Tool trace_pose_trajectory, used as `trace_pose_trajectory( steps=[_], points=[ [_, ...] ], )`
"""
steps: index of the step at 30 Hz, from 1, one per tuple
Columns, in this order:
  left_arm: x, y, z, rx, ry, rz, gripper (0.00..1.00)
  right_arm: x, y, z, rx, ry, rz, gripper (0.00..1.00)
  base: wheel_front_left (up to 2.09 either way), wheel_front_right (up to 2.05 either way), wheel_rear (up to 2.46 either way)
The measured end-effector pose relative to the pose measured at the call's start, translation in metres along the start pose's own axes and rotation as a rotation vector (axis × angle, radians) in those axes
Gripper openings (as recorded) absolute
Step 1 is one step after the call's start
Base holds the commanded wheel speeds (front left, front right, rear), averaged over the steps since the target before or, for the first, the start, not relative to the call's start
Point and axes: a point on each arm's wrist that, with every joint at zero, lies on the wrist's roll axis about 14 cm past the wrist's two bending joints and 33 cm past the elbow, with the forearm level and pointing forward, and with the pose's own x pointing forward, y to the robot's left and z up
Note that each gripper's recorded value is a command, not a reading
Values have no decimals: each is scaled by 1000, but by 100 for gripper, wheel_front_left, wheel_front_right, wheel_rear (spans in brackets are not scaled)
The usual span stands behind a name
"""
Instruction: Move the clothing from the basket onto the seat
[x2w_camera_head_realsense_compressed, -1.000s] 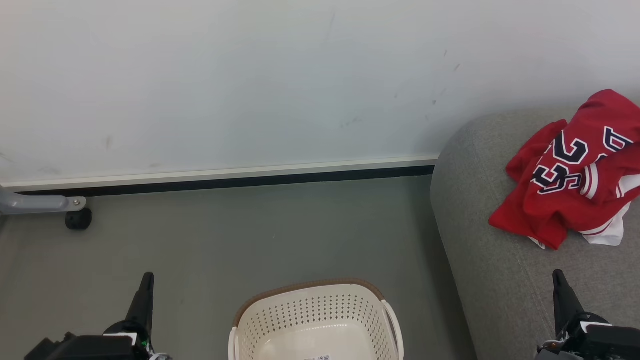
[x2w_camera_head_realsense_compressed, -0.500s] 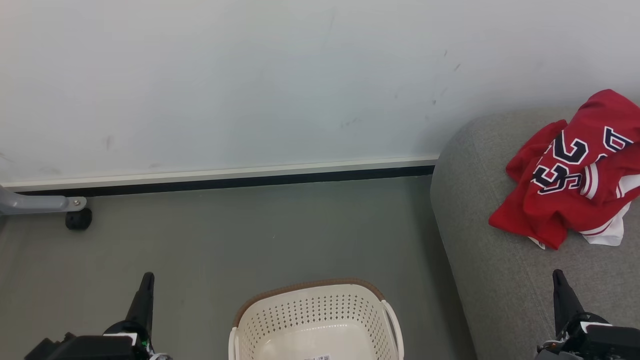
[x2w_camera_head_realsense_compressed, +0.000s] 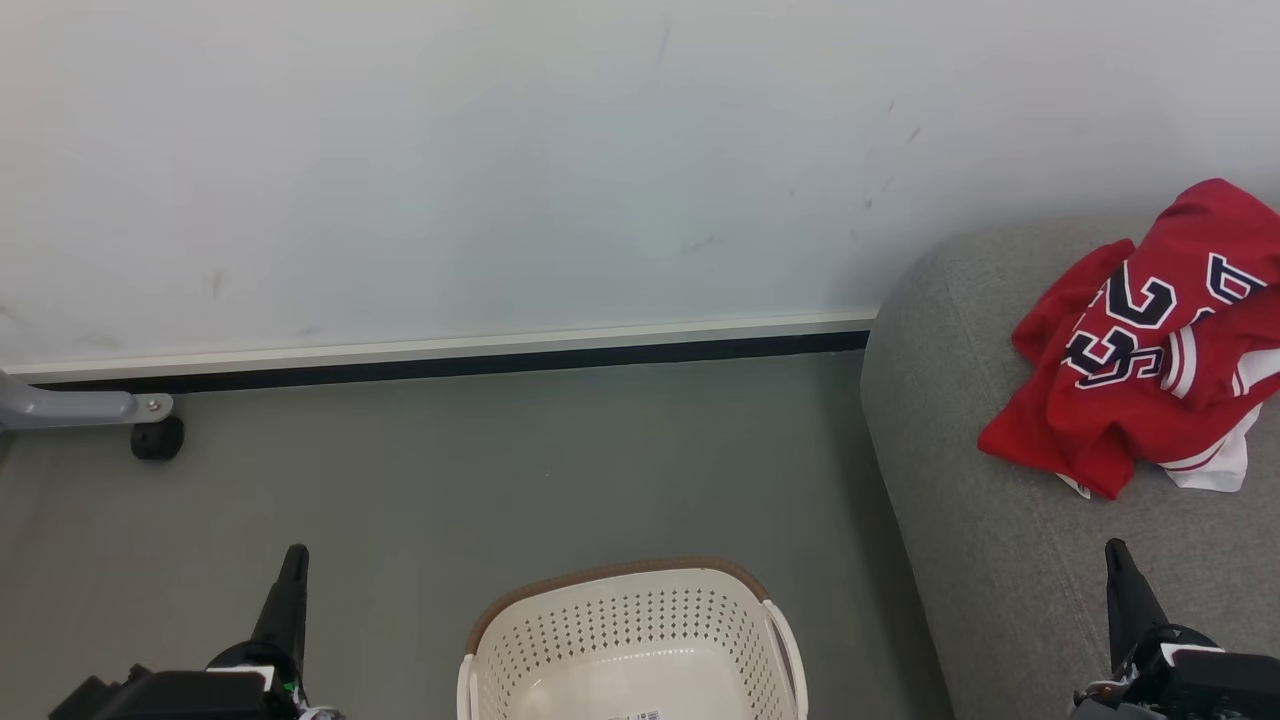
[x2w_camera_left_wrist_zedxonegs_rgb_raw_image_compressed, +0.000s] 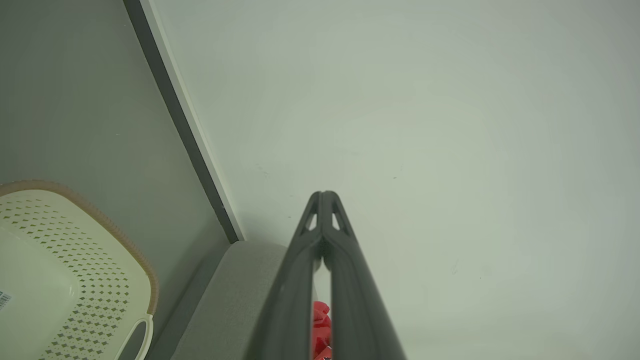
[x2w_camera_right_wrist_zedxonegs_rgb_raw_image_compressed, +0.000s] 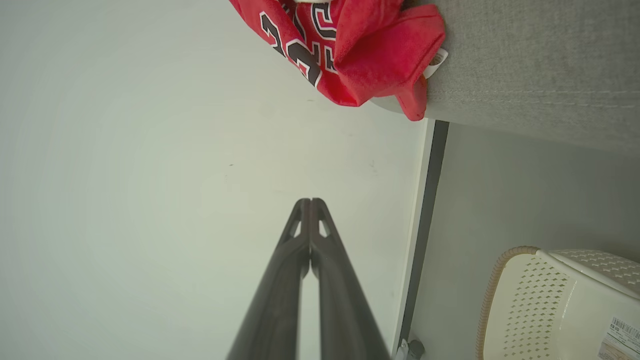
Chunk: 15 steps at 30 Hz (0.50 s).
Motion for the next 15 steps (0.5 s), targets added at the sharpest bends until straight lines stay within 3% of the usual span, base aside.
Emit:
trace_pose_trajectory(
  steps=[15],
  points=[
    [0, 0, 0, 0, 0, 0, 0, 0, 0, 0, 0, 0, 0, 0, 0, 0, 0]
  ],
)
